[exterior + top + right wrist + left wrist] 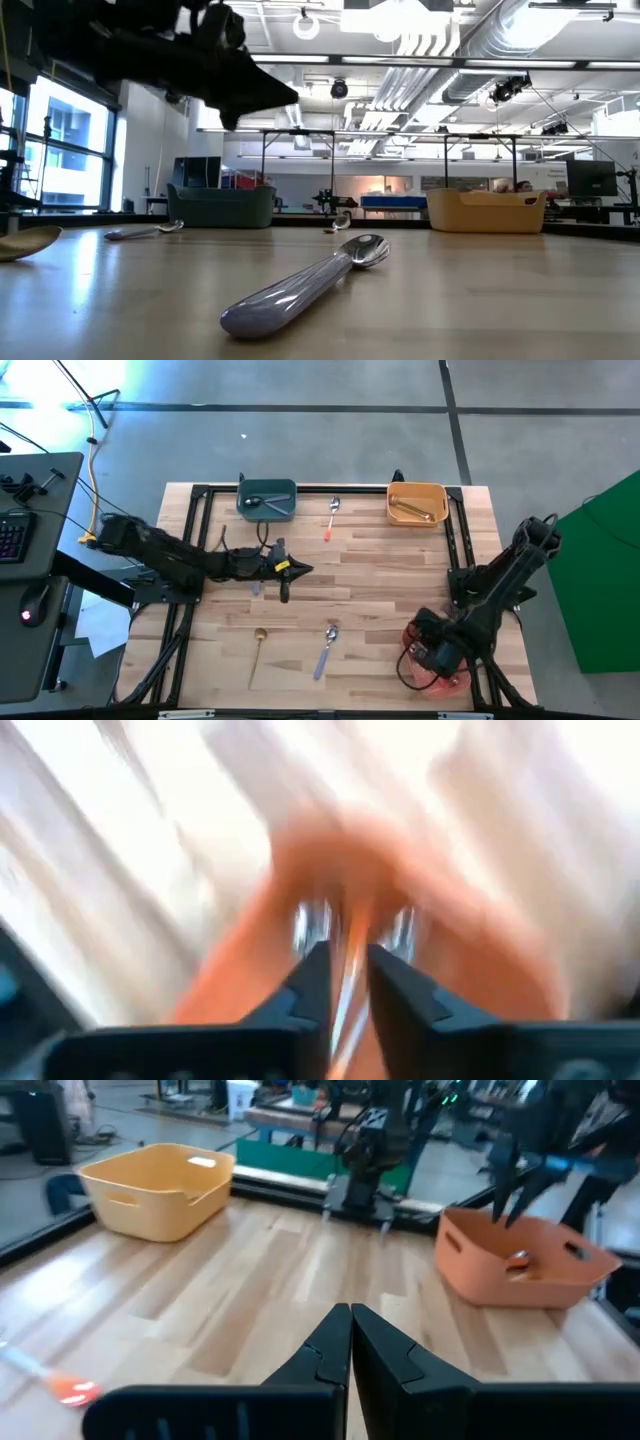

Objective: Sort silverware by color (type)
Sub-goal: Put the left violet spoon into the dark green bin

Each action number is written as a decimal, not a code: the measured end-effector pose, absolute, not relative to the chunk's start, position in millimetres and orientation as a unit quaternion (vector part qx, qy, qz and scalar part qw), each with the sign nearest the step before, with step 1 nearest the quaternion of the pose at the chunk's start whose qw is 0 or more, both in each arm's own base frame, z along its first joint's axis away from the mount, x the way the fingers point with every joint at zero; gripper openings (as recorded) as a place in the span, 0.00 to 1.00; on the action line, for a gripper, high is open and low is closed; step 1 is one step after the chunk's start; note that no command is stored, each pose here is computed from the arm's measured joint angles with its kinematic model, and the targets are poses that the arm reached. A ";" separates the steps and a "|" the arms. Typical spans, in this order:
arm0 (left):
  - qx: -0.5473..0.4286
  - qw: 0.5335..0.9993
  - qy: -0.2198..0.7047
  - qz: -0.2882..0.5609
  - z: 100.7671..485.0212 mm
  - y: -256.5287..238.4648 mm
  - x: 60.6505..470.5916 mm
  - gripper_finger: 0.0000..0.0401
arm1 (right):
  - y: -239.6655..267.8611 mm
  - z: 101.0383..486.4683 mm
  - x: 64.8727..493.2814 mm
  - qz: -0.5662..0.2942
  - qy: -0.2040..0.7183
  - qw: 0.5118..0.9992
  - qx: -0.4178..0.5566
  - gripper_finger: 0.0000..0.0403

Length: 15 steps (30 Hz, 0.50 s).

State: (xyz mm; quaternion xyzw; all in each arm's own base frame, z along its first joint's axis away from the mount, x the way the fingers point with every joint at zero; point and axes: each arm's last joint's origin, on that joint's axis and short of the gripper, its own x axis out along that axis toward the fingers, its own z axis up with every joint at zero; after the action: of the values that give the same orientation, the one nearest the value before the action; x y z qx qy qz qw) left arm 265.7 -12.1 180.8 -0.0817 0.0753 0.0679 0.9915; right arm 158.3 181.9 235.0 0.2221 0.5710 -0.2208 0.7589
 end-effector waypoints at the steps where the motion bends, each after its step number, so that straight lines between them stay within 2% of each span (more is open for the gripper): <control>1: -0.077 0.991 0.084 0.072 186.5 -11.6 260.6 0.01 | 178.2 236.9 161.3 -0.216 0.552 0.780 0.200 0.06; 3: -0.071 0.988 0.104 0.083 196.3 -10.2 249.1 0.01 | 171.0 239.4 170.2 -0.203 0.523 0.814 0.150 0.02; 10: -0.090 0.970 0.177 0.137 216.1 -5.1 203.7 0.01 | 133.0 237.0 221.2 -0.167 0.444 0.880 0.008 0.01; 15: -0.110 0.950 0.245 0.160 211.8 -4.9 180.8 0.01 | 87.5 217.5 268.8 -0.054 0.361 0.931 -0.016 0.00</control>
State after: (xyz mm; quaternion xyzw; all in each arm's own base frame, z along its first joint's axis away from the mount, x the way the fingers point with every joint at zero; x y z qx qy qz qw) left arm 180.8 -4.9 211.8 -0.1101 0.2449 0.1595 0.9500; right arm 268.8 87.5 217.5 -0.0164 0.3609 -0.0538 0.9309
